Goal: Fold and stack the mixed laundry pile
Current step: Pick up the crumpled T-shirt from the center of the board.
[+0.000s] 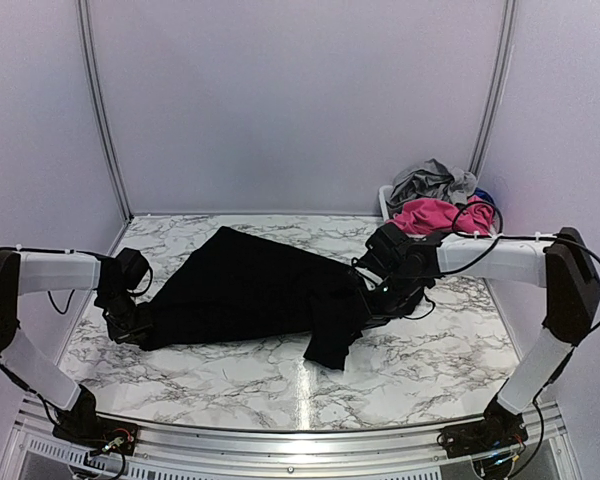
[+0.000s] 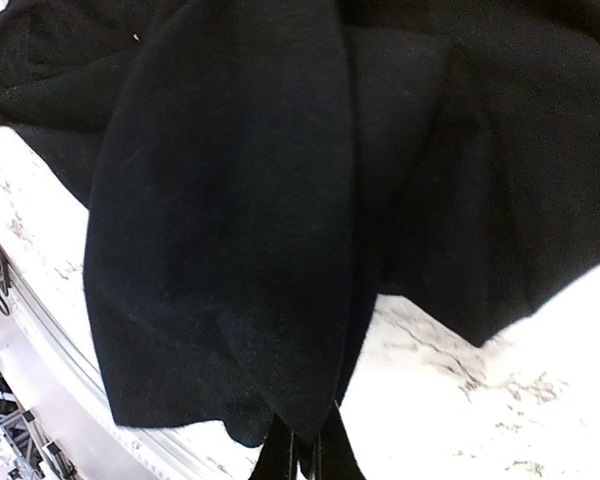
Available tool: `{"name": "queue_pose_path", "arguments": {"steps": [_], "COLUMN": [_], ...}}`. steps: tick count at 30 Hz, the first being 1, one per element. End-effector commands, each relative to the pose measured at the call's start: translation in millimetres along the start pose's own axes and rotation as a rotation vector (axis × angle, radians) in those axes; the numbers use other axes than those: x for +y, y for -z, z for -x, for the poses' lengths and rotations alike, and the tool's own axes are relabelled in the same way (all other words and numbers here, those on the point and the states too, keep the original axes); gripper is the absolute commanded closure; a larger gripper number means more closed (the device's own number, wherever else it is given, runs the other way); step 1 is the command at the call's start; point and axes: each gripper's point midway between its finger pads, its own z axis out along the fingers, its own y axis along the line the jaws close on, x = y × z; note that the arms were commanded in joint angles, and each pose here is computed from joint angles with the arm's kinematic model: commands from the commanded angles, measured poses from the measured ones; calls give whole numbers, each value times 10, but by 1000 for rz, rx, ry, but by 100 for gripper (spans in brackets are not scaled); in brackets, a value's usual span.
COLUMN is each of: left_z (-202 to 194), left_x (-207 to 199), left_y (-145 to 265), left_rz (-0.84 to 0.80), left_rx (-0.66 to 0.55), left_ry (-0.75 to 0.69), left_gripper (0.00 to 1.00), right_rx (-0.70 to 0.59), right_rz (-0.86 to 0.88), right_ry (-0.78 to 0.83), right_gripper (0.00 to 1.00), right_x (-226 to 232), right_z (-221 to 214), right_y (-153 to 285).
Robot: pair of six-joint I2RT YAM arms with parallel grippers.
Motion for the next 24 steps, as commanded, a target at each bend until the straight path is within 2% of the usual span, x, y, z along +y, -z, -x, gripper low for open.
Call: {"name": "queue_pose_path", "arguments": {"steps": [1, 4, 7, 11, 15, 19, 24], "left_z": [-171, -165, -154, -139, -77, 304, 947], "left_x": [182, 166, 157, 145, 129, 116, 35], "left_y": [-217, -222, -221, -198, -110, 356, 1441], "left_rz": [69, 62, 59, 51, 13, -104, -246], "left_rx": [78, 81, 80, 73, 49, -71, -336], "left_ry": [18, 18, 15, 18, 44, 146, 210], "left_gripper": [99, 100, 100, 100, 100, 100, 100], "right_rx": [-34, -27, -16, -21, -67, -247, -550], "right_rz": [20, 35, 53, 68, 5, -192, -458], "right_ry": [-6, -9, -19, -21, -8, 7, 37], "right_gripper": [99, 93, 100, 100, 100, 100, 100], "right_x": [-24, -34, -50, -44, -127, -326, -442], "right_z": [1, -60, -131, -175, -83, 301, 766], "right_y": [123, 104, 51, 64, 265, 982, 2201]}}
